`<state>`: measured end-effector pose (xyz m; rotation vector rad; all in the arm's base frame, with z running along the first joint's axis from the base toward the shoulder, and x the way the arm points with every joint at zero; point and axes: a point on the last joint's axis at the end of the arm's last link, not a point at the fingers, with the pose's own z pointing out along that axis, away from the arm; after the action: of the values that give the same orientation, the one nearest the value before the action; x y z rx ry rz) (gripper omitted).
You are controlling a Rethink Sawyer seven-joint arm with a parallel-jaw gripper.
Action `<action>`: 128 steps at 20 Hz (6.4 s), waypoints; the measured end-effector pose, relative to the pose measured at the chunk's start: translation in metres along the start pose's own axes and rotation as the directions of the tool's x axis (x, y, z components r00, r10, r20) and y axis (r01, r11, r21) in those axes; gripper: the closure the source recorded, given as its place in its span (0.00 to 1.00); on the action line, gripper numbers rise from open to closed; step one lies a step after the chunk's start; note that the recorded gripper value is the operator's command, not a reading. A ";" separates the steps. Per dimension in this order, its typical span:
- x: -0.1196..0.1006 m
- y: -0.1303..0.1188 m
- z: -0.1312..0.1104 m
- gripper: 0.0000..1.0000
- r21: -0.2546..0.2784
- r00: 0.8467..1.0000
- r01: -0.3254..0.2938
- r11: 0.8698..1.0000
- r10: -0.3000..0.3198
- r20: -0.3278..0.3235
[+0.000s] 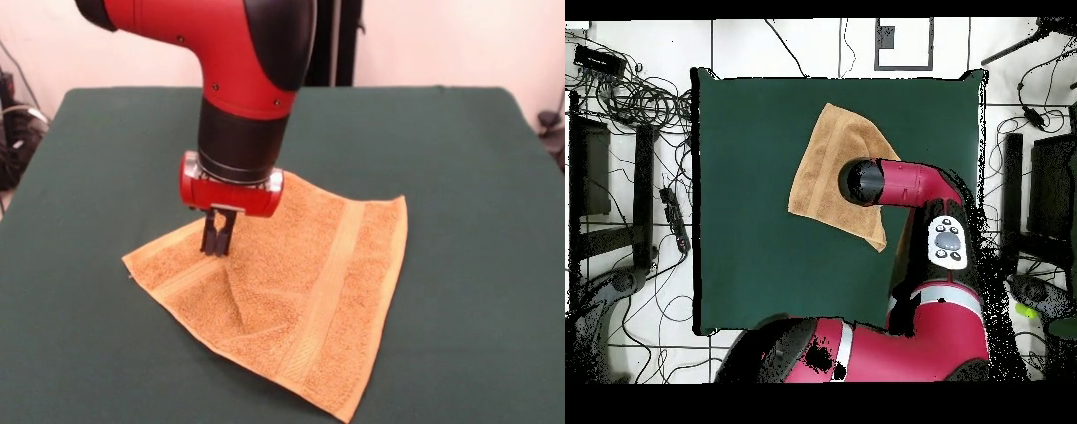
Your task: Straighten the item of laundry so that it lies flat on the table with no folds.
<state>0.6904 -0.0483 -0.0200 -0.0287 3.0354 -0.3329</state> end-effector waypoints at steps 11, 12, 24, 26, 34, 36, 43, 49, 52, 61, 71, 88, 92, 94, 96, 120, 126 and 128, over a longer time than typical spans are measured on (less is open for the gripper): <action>0.010 0.011 0.018 1.00 0.041 0.996 0.088 0.995 -0.087 -0.013; 0.010 0.012 0.018 1.00 0.046 0.995 0.097 0.994 -0.096 -0.013; 0.010 0.018 0.017 1.00 0.137 0.970 0.243 0.960 -0.245 -0.003; 0.009 0.018 0.016 1.00 0.155 0.964 0.264 0.952 -0.267 -0.001; 0.000 0.009 0.016 1.00 0.226 0.940 0.330 0.916 -0.340 0.006; -0.001 0.008 0.019 1.00 0.226 0.940 0.330 0.916 -0.340 0.004; 0.004 -0.003 0.040 1.00 0.218 0.947 0.316 0.923 -0.321 -0.011; -0.003 -0.004 0.041 1.00 0.222 0.949 0.308 0.925 -0.316 -0.001; -0.003 -0.004 0.041 1.00 0.222 0.949 0.308 0.925 -0.316 -0.001; -0.006 -0.006 0.042 1.00 0.230 0.947 0.312 0.922 -0.322 0.004; -0.010 -0.012 0.045 1.00 0.262 0.931 0.351 0.899 -0.365 0.006; -0.008 -0.130 0.065 1.00 0.340 0.924 0.367 0.866 -0.383 -0.021; -0.004 -0.155 0.063 1.00 0.355 0.914 0.391 0.849 -0.404 -0.039; -0.005 -0.159 0.061 1.00 0.359 0.910 0.399 0.844 -0.413 -0.041; -0.011 -0.160 0.055 1.00 0.357 0.907 0.403 0.843 -0.419 -0.036; -0.031 -0.123 0.011 1.00 0.004 0.994 0.104 0.995 -0.104 -0.033; -0.029 -0.110 0.014 1.00 -0.001 0.992 0.124 0.992 -0.124 -0.039; -0.027 -0.107 0.015 1.00 -0.003 0.991 0.127 0.992 -0.127 -0.043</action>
<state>0.7200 -0.1553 -0.0089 -0.2190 3.0835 -0.3478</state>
